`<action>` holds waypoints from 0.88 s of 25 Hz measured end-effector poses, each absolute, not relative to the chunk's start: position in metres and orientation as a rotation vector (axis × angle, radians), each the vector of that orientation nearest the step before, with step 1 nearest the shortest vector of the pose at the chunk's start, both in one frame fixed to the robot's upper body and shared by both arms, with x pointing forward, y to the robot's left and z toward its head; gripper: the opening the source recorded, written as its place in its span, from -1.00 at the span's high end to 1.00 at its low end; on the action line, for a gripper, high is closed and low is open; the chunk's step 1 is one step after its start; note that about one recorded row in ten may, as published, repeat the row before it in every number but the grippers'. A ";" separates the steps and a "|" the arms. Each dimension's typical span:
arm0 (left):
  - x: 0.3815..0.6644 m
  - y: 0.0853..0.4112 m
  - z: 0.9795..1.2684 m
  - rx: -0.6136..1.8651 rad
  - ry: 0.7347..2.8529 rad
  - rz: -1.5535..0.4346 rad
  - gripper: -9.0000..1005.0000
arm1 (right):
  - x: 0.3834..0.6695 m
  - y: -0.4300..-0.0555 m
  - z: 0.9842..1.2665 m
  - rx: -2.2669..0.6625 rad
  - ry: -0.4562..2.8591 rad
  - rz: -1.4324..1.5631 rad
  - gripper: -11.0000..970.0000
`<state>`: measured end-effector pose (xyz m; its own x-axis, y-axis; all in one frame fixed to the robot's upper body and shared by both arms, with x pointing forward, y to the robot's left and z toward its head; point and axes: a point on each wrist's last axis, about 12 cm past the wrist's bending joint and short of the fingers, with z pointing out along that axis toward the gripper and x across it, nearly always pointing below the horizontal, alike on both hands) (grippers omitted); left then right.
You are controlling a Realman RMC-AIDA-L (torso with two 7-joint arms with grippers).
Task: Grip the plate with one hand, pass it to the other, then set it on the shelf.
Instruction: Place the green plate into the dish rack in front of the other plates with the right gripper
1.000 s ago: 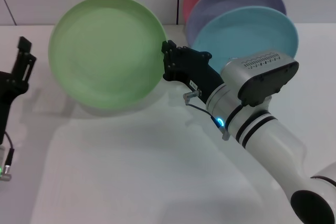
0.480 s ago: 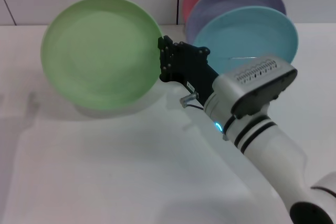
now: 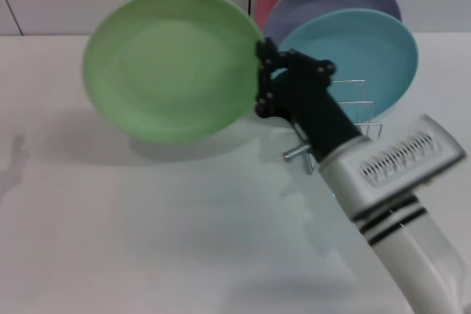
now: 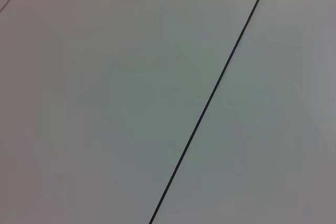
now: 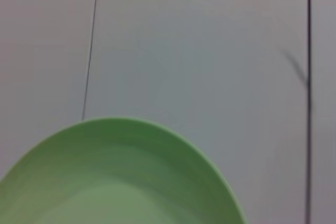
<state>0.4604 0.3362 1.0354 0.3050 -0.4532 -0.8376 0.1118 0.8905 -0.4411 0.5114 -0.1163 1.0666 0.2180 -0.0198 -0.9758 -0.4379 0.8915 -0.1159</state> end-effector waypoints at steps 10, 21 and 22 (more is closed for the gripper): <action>0.458 0.336 1.033 -0.312 1.230 -0.423 -0.66 | 0.481 -0.161 1.066 -0.278 1.166 0.152 0.95; 0.457 0.336 1.033 -0.311 1.242 -0.466 -0.66 | 0.464 -0.211 1.058 -0.162 1.092 0.128 0.93; 0.457 0.336 1.033 -0.311 1.242 -0.466 -0.66 | 0.464 -0.217 1.057 -0.150 1.092 0.130 0.93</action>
<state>0.4571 0.3363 1.0329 0.2485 -0.4997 -0.8298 0.1694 0.8659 -0.4707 0.4636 -0.2167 1.0570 0.4554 0.0307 -0.8898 -0.1787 0.9822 -0.0576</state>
